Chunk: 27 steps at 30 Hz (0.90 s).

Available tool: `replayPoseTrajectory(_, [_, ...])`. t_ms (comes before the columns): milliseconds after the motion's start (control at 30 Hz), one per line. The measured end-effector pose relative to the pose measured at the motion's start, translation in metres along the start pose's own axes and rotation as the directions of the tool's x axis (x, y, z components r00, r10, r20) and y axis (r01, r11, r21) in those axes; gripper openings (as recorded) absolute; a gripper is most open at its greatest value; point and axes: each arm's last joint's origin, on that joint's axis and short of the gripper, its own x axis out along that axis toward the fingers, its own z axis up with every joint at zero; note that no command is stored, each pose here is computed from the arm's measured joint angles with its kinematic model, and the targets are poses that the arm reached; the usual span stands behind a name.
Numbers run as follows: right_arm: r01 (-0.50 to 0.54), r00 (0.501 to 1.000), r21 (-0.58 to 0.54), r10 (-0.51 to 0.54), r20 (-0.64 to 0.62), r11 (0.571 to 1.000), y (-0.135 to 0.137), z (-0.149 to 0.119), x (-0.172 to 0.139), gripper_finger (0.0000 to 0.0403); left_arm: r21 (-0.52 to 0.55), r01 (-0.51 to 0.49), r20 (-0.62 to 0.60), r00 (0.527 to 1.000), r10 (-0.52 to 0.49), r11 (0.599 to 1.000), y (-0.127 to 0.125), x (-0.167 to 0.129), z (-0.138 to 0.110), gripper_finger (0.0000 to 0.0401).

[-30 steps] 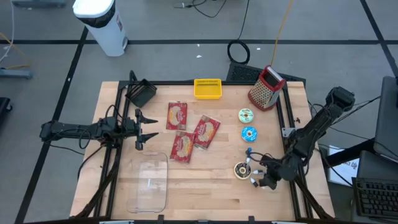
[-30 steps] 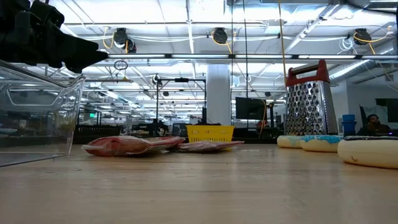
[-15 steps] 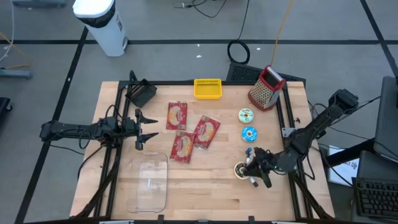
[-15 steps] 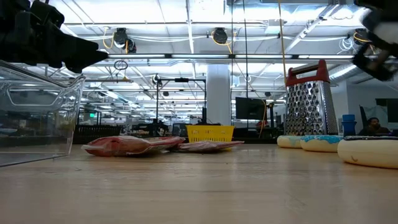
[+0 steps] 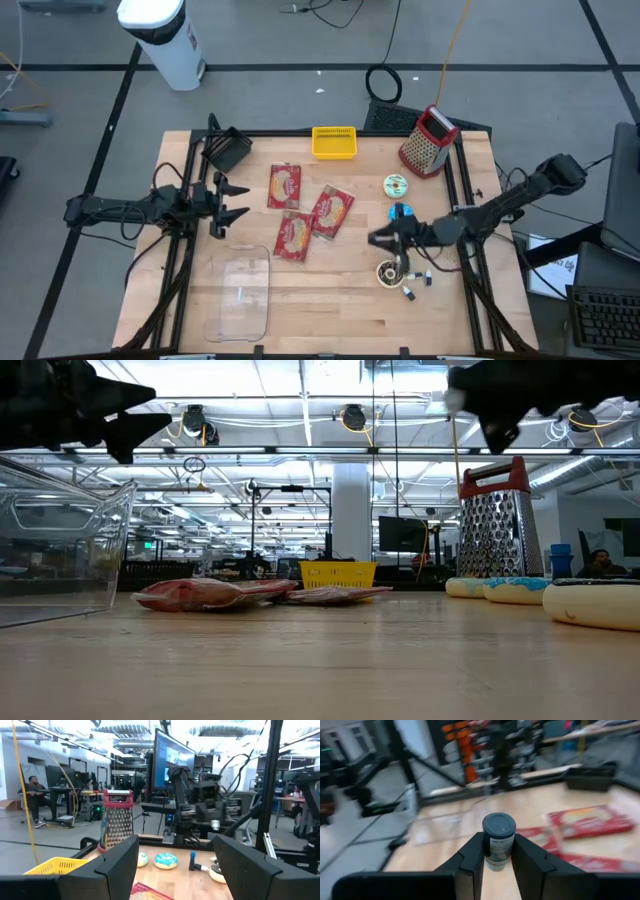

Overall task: Pick & Place Food Item
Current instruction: Put the brown food coloring bottle into the black bin

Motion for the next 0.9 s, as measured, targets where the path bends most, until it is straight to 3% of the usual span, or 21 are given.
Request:
replayPoseTrajectory(100, [0.065, 0.997, -0.012, -0.064, 0.039, 0.998, -0.017, 0.004, 0.010, 0.0074, 0.017, -0.016, -0.001, 1.000, 0.016, 1.000, 0.000, 0.000, 0.000, 0.0257])
replayPoseTrajectory(200, [0.029, 0.997, -0.022, -0.027, 0.076, 0.999, -0.036, 0.009, 0.021, 0.0074, -0.055, -0.051, -0.007, 0.999, 0.051, 0.997, 0.001, 0.001, -0.001, 0.0258])
replayPoseTrajectory(300, [-0.035, 0.994, -0.024, 0.037, 0.105, 0.999, -0.053, 0.011, 0.030, 0.0075, -0.173, -0.175, -0.035, 0.984, 0.172, 0.969, 0.005, 0.002, -0.004, 0.0257])
replayPoseTrajectory(367, [-0.054, 0.989, -0.026, 0.058, 0.133, 0.998, -0.063, 0.012, 0.035, 0.0075, -0.192, -0.246, -0.055, 0.969, 0.240, 0.950, 0.007, 0.004, -0.007, 0.0257])
replayPoseTrajectory(567, [-0.055, 0.975, -0.039, 0.062, 0.214, 0.998, -0.080, 0.011, 0.046, 0.0075, -0.226, -0.226, -0.113, 0.972, 0.205, 0.948, 0.005, 0.020, -0.010, 0.0257])
replayPoseTrajectory(767, [-0.025, 0.971, -0.131, 0.055, 0.234, 0.991, -0.082, 0.016, 0.066, 0.0075, -0.157, -0.223, -0.237, 0.954, 0.182, 0.962, 0.000, 0.067, 0.002, 0.0259])
replayPoseTrajectory(900, [-0.012, 0.971, -0.186, 0.055, 0.231, 0.983, -0.082, 0.020, 0.084, 0.0075, 0.066, -0.158, -0.309, 0.936, 0.170, 0.985, -0.006, 0.109, 0.005, 0.0279])
